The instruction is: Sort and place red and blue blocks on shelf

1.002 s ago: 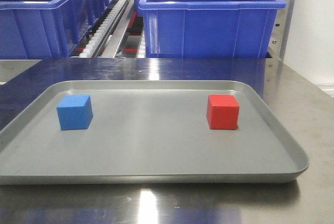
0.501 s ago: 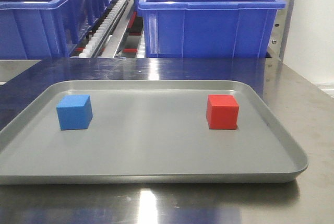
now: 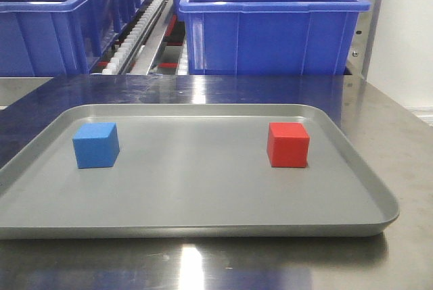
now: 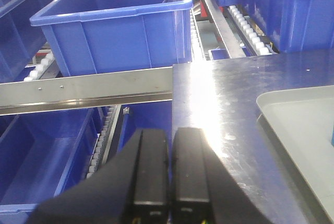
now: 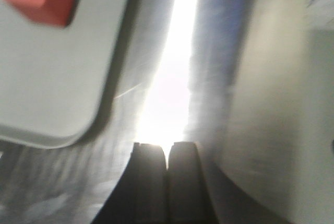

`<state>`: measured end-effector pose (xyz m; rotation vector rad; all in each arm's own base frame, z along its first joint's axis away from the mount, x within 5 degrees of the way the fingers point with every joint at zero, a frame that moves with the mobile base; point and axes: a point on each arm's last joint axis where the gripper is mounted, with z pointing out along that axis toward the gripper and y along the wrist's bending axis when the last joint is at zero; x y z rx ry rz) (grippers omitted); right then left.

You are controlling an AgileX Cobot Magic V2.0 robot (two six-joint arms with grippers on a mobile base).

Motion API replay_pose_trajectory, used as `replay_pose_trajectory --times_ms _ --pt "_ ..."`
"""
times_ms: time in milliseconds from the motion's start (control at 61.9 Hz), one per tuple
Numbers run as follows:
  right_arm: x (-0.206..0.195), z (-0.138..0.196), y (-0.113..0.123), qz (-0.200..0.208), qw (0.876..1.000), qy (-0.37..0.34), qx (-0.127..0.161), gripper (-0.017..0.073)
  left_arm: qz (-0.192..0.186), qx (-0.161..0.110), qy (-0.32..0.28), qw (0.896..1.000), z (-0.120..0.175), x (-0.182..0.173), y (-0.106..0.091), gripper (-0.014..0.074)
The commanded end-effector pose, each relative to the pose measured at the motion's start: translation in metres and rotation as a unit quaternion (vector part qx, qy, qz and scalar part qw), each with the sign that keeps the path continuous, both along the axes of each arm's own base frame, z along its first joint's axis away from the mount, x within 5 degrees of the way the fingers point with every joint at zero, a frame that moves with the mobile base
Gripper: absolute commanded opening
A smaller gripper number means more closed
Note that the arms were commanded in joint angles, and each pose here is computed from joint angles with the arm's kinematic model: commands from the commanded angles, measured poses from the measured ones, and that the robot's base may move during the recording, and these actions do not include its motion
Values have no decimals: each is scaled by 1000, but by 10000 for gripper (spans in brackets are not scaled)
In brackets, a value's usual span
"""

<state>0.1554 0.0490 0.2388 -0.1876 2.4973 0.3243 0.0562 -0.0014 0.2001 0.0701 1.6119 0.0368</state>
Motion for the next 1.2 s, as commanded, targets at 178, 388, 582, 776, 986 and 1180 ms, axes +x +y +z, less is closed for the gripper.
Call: replay_pose_trajectory --times_ms 178,388,582,776,986,1180 --pt "47 12 38 -23 994 98 43 511 2 -4 -32 999 -1 0 0 122" --pt "84 27 74 -16 985 167 28 582 2 -4 -32 999 -1 0 0 122" --pt "119 39 105 -44 986 158 -11 582 2 -4 -32 999 -1 0 0 122" --pt "140 44 135 -34 986 159 -19 582 2 -4 -32 999 -1 0 0 122" --pt "156 38 154 -32 985 167 -28 582 2 -4 -32 999 -1 0 0 122" --pt "160 27 156 -36 983 177 -38 582 2 -4 -32 999 -1 0 0 122"
